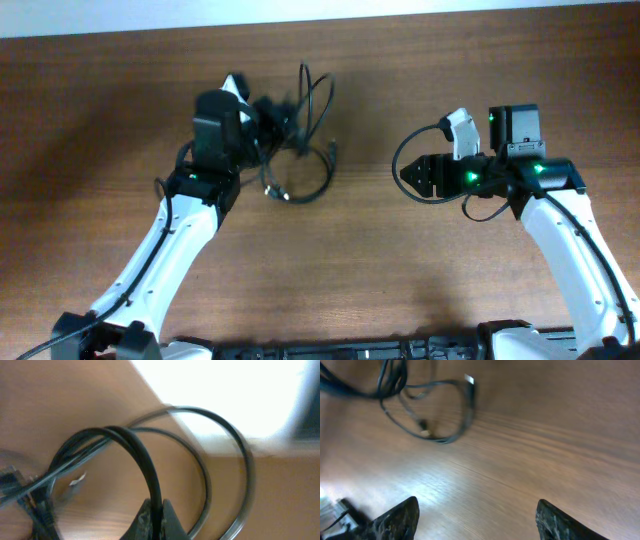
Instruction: Untangle cables
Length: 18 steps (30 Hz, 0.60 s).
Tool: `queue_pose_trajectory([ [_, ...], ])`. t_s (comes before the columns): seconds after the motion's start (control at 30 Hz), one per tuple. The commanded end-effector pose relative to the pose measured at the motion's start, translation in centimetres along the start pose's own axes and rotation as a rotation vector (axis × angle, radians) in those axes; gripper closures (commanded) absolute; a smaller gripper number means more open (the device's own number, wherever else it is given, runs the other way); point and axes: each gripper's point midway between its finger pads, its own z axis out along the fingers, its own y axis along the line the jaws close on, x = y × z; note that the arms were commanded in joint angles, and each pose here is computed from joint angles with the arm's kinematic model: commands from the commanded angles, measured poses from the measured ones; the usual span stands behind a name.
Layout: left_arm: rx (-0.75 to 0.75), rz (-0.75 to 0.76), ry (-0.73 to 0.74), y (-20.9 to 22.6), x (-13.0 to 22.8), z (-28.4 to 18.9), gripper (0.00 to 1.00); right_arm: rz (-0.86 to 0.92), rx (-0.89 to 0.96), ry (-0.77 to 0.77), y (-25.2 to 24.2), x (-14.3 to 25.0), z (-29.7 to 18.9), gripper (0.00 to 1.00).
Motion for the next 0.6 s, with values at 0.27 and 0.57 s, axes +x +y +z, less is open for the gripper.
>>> queue_pose_trajectory([
  [0.27, -0.291, 0.253, 0.051, 4.3, 6.9, 0.9, 1.00, -0.027, -0.077, 0.001, 1.5, -0.2, -0.2, 0.26],
  [0.57, -0.396, 0.585, 0.219, 7.9, 9.2, 1.0, 0.28, -0.004, 0.027, 0.001, 0.3, -0.2, 0.2, 0.25],
])
